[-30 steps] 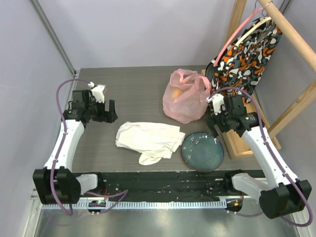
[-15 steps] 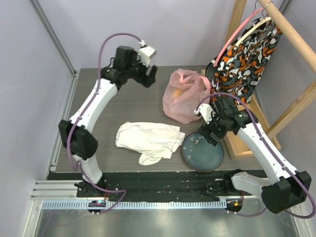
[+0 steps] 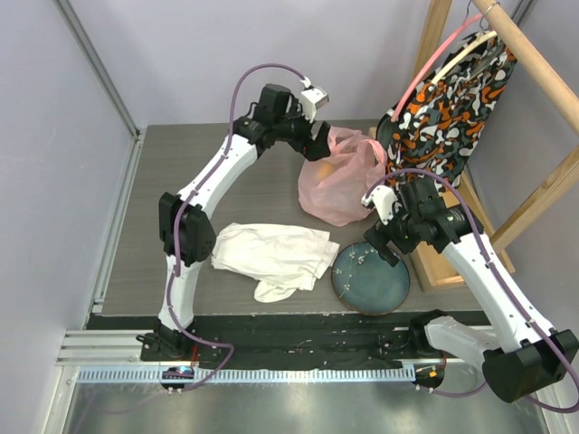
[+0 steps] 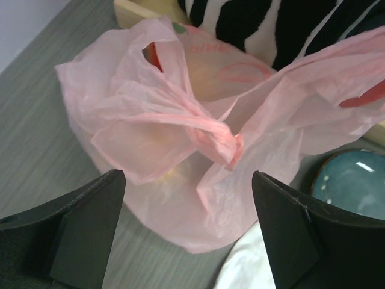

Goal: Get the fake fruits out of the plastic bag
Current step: Adjust the plastic bag at the center of the board.

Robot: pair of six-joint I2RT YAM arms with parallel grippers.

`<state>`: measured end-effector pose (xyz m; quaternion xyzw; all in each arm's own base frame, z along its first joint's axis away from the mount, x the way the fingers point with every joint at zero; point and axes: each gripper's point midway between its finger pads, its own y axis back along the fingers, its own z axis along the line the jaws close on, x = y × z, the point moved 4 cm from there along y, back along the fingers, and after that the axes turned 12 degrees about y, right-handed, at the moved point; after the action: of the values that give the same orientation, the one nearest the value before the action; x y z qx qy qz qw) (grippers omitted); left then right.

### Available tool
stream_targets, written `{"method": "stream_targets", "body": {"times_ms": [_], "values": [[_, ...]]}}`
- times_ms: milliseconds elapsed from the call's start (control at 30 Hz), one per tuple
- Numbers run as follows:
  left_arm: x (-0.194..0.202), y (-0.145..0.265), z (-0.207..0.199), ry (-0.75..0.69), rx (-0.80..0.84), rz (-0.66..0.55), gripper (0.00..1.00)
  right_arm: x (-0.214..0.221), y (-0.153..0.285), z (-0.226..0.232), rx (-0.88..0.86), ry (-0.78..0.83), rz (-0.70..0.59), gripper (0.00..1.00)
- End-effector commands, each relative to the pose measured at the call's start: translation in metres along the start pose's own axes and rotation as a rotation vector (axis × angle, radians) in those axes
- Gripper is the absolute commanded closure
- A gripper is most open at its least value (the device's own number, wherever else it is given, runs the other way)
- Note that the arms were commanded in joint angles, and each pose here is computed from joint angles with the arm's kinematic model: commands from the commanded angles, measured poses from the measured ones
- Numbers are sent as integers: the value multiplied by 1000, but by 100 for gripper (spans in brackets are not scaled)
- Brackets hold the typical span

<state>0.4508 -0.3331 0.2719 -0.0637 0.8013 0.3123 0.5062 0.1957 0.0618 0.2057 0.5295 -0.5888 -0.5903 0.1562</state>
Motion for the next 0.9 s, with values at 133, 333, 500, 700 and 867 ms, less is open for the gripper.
{"method": "stream_targets", "body": {"times_ms": [133, 333, 500, 700, 867], "values": [[-33, -17, -32, 303, 206, -144, 11, -11, 1, -6, 13, -29, -33, 4], [-12, -47, -20, 527, 141, -128, 33, -18, -6, -10, -9, -38, -27, 4], [-13, -48, 4, 572, 75, -160, 80, -29, -9, -19, -5, -41, -32, 4], [-73, 10, 47, 570, -9, -378, 100, -45, -14, -28, -14, -52, -66, 4], [-109, 88, 84, 556, -100, -526, 100, -68, -20, -39, -21, -15, -86, 5]]}}
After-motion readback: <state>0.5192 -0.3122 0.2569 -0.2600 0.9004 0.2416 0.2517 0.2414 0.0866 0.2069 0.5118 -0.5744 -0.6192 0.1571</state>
